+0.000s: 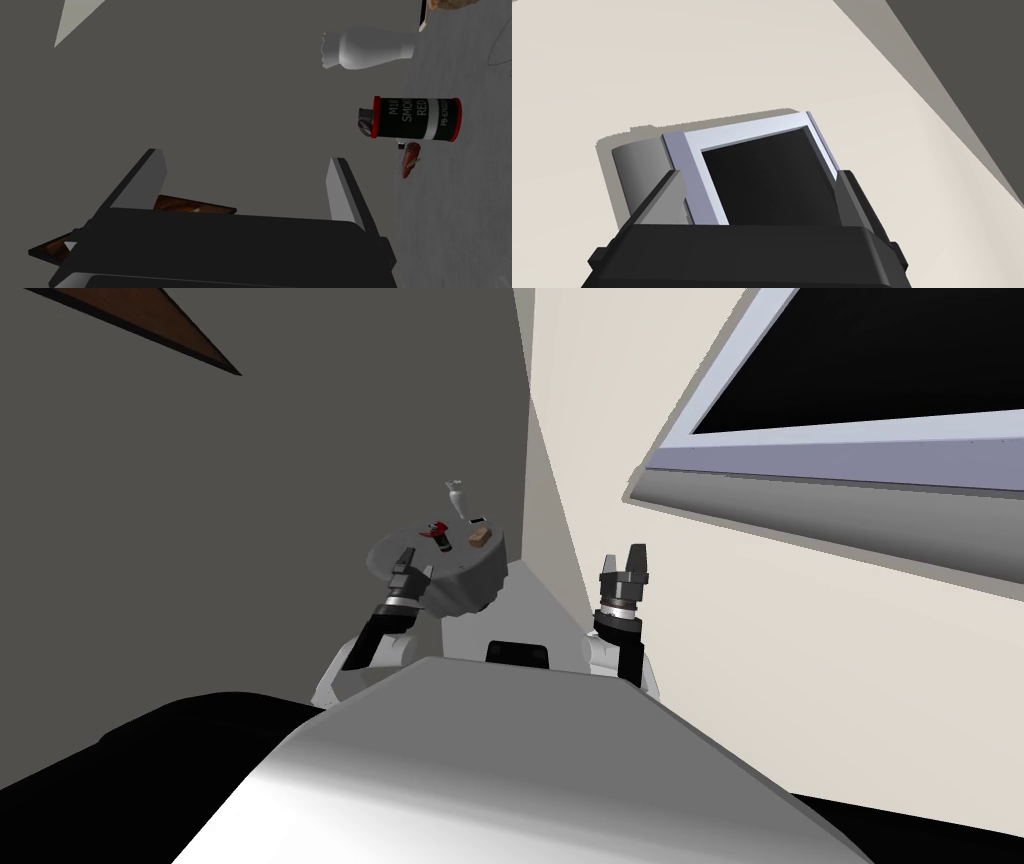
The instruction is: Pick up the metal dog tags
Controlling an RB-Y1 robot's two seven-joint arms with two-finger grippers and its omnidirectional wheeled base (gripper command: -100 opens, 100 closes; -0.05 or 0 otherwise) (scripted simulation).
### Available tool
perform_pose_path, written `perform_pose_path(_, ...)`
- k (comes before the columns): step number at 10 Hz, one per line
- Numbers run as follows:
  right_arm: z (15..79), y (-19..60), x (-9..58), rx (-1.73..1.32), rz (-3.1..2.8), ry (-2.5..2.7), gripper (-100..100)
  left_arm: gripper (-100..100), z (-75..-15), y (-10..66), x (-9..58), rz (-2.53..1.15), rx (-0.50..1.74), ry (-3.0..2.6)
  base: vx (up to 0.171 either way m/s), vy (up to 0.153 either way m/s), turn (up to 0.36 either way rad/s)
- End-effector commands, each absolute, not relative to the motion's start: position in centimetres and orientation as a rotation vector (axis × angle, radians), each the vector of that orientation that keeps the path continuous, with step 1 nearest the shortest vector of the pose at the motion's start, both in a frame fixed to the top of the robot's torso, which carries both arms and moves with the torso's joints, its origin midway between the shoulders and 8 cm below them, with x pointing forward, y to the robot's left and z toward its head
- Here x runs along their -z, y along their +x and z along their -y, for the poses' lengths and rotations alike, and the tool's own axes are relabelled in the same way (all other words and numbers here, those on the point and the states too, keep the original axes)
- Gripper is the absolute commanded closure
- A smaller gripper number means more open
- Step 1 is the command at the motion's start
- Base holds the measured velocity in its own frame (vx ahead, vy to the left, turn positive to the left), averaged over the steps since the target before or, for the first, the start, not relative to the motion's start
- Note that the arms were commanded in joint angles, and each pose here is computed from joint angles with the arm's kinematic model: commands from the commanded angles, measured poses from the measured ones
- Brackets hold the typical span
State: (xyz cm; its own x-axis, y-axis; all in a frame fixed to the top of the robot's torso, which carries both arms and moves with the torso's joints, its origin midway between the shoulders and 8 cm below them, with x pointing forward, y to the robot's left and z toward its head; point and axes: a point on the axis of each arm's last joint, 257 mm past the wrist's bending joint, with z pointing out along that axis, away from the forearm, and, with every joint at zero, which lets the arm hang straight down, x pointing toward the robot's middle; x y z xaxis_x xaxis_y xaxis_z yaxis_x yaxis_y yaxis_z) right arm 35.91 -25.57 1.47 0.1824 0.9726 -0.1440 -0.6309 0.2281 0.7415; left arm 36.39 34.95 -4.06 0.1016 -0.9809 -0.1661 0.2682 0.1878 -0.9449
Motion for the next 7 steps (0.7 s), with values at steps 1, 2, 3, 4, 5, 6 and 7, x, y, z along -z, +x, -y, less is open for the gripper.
perform_pose_path(1,25.6,35.9,-1.5,-1.234,-0.691,0.605,0,-100,-35.7,36.4,4.5,-1.059,1.126,-0.944,-0.017,-0.054,-0.003)
perform_pose_path(2,25.6,35.9,-1.5,-1.234,-0.691,0.605,0,-100,-36.1,36.4,4.6,-1.079,1.120,-0.962,-0.013,-0.097,-0.005)
perform_pose_path(3,25.6,35.9,-1.5,-1.234,-0.691,0.605,0,-100,-36.3,36.4,5.0,-1.086,1.112,-0.974,-0.013,-0.080,0.009)
perform_pose_path(4,25.6,35.9,-1.5,-1.234,-0.691,0.605,0,-100,-36.8,36.4,5.3,-1.110,1.101,-1.001,-0.009,-0.072,0.007)
perform_pose_path(5,25.6,35.9,-1.5,-1.234,-0.691,0.605,0,-100,-36.8,36.4,5.4,-1.112,1.099,-1.004,0.005,-0.053,0.006)
perform_pose_path(6,25.6,35.9,-1.5,-1.234,-0.691,0.605,0,-100,-37.3,36.4,5.8,-1.137,1.087,-1.033,0.015,-0.060,0.012)
perform_pose_path(7,25.6,35.9,-1.5,-1.234,-0.691,0.605,0,-100,-37.3,36.4,5.9,-1.138,1.085,-1.036,0.014,-0.047,0.011)
